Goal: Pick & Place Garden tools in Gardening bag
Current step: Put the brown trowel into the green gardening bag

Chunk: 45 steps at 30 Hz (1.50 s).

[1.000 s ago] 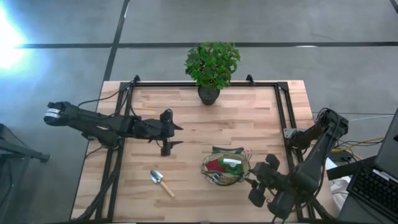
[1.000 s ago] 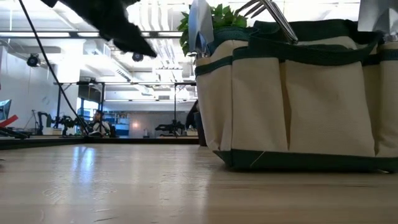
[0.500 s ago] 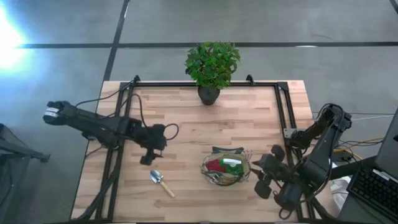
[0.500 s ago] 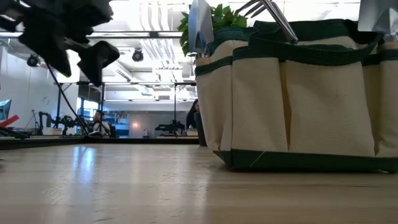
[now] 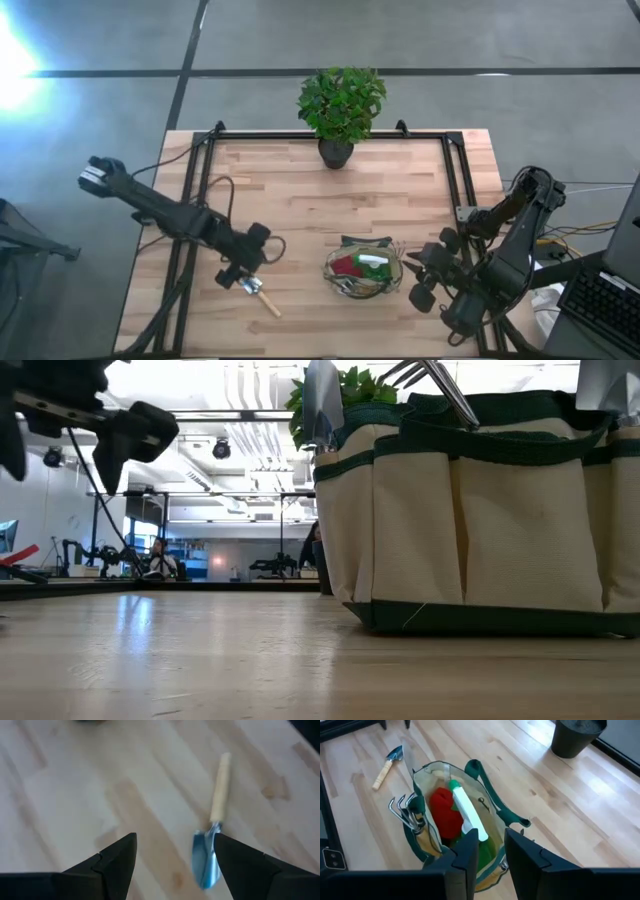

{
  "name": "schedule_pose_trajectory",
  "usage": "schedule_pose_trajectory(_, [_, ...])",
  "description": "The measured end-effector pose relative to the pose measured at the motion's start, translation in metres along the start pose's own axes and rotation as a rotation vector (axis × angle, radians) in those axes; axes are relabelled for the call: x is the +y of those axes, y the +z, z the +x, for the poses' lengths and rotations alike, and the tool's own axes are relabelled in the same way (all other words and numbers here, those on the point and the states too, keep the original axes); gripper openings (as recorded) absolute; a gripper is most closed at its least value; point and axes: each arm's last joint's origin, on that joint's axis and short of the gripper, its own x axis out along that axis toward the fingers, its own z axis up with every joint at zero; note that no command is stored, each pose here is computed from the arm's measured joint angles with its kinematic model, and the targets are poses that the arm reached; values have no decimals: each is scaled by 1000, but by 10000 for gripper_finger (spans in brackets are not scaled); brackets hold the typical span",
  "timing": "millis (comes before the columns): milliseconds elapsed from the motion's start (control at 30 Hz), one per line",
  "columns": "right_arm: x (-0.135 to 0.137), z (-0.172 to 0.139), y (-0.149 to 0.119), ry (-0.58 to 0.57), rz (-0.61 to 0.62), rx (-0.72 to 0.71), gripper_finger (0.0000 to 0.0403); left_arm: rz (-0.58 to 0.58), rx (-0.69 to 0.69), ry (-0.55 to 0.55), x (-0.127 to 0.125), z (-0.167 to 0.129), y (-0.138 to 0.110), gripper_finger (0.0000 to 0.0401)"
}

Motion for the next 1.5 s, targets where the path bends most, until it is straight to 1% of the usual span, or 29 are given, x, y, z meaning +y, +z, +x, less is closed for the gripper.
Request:
schedule_pose_trajectory(167, [0, 0, 0, 0, 10, -2, 92, 71, 19, -40, -14, 22, 7, 266])
schedule_pose_trajectory(233, [0, 0, 0, 0, 14, -3, 94, 94, 36, -38, -17, 30, 8, 266])
schedule_pose_trajectory(333, [0, 0, 0, -1, 10, -10, 95, 106, 56, -39, -19, 40, 10, 266])
schedule_pose_trajectory(433, [0, 0, 1, -2, -1, -21, 92, 115, 44, -42, -22, 48, 15, 266])
schedule_pose_trajectory(733, [-2, 0, 0, -14, -24, -21, 89, 148, 111, -107, -38, 68, 13, 266])
schedule_pose_trajectory(867, [-2, 1, -1, -22, -27, -20, 95, 137, 117, -115, -41, 73, 13, 266])
schedule_pose_trajectory(1033, [-3, 3, -3, -29, -29, -19, 98, 137, 162, -123, -43, 84, 9, 266])
schedule_pose_trajectory(1167, [-3, 4, -4, -34, -19, -18, 92, 137, 195, -126, -43, 95, 6, 266])
schedule_pose_trajectory(1500, [-4, 5, -5, -39, -26, -16, 78, 141, 198, -122, -44, 111, 6, 261])
